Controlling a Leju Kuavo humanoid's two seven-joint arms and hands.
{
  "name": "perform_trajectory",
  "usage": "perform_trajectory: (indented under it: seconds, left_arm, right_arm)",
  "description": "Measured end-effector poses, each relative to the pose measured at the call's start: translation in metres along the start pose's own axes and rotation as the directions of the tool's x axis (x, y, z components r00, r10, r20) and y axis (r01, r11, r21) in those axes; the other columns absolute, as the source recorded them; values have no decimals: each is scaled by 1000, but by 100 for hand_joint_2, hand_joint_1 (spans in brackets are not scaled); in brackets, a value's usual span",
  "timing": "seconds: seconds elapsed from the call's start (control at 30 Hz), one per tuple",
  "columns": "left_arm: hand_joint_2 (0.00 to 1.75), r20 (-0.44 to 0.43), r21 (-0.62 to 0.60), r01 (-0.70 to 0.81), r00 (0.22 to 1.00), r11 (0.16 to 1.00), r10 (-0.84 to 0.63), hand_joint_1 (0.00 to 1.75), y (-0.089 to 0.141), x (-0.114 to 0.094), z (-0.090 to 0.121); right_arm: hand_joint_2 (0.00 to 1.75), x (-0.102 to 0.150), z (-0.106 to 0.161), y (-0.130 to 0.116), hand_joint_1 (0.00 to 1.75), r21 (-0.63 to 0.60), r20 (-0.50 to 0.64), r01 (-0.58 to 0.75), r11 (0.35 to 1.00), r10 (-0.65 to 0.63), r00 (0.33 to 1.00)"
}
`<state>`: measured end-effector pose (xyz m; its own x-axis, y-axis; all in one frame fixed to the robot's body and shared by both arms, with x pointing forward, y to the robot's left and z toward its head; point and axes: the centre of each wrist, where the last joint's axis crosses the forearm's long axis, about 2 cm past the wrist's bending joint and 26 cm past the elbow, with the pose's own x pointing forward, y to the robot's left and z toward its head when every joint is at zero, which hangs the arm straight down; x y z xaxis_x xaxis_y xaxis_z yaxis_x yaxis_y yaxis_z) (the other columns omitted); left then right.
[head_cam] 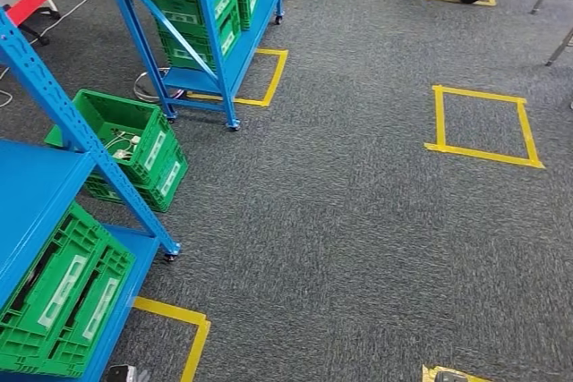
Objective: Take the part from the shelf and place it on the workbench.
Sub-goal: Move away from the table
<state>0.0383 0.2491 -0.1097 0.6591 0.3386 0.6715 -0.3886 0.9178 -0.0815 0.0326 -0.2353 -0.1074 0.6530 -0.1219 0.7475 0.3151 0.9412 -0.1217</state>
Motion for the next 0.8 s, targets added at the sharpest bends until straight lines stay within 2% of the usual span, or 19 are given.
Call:
perform_trajectory:
  seconds: [0.8]
  left_arm:
    - [0,-7,8,-8,1000,1000,8,0,0,-2,2]
  right_arm:
    - [0,-2,1,-1,0,3,-6,-7,1000,7,1000]
